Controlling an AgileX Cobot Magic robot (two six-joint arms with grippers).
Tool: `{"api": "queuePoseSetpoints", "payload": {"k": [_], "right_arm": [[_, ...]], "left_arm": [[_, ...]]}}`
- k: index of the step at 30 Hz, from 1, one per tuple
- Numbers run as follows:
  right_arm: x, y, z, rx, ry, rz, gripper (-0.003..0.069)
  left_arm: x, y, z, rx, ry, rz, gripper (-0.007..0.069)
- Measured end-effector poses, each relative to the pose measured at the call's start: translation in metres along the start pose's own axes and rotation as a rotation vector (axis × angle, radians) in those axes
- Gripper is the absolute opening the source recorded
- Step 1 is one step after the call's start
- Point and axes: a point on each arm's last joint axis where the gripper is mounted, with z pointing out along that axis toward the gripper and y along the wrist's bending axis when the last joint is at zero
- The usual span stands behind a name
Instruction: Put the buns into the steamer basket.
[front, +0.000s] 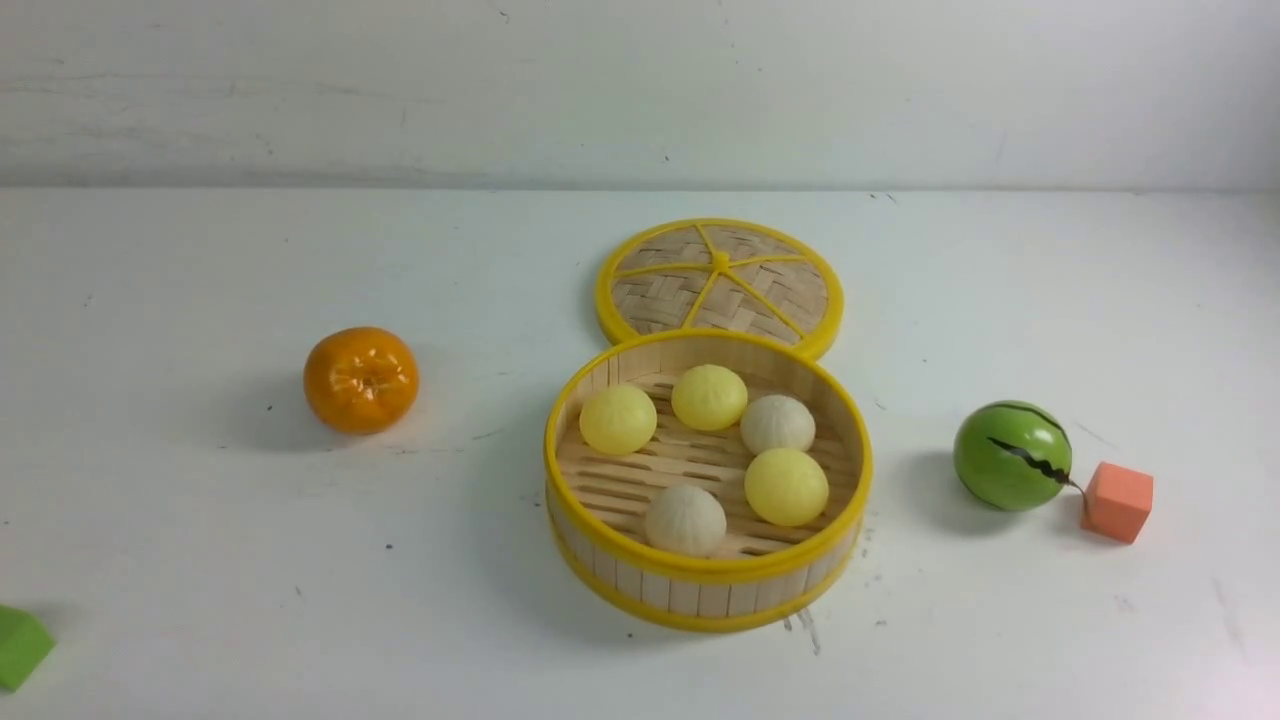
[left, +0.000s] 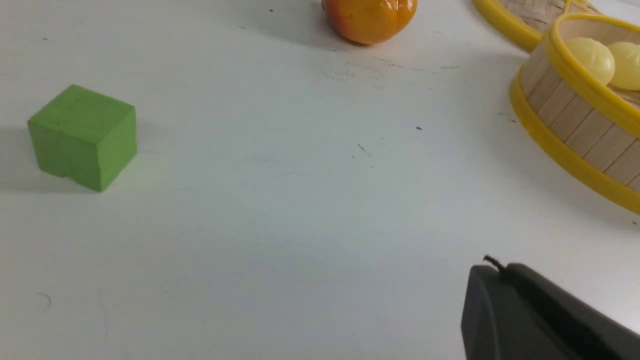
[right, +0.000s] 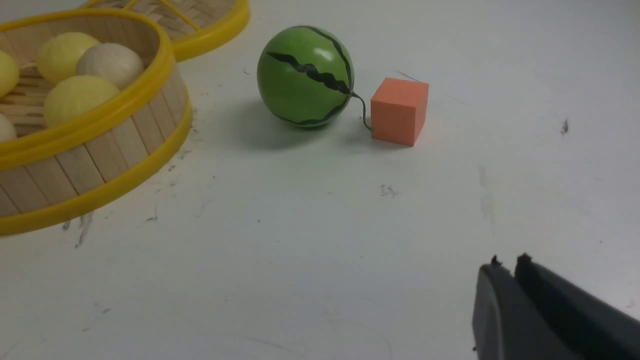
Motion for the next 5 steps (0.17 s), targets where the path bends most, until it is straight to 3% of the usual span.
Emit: {"api": "queuePoseSetpoints", "payload": {"k": [5], "right_arm": [[0.0,0.0,0.0,0.0,0.0,0.001,0.0039]], "left_arm": [[0.0,0.0,0.0,0.0,0.0,0.0,-0.0013]]}}
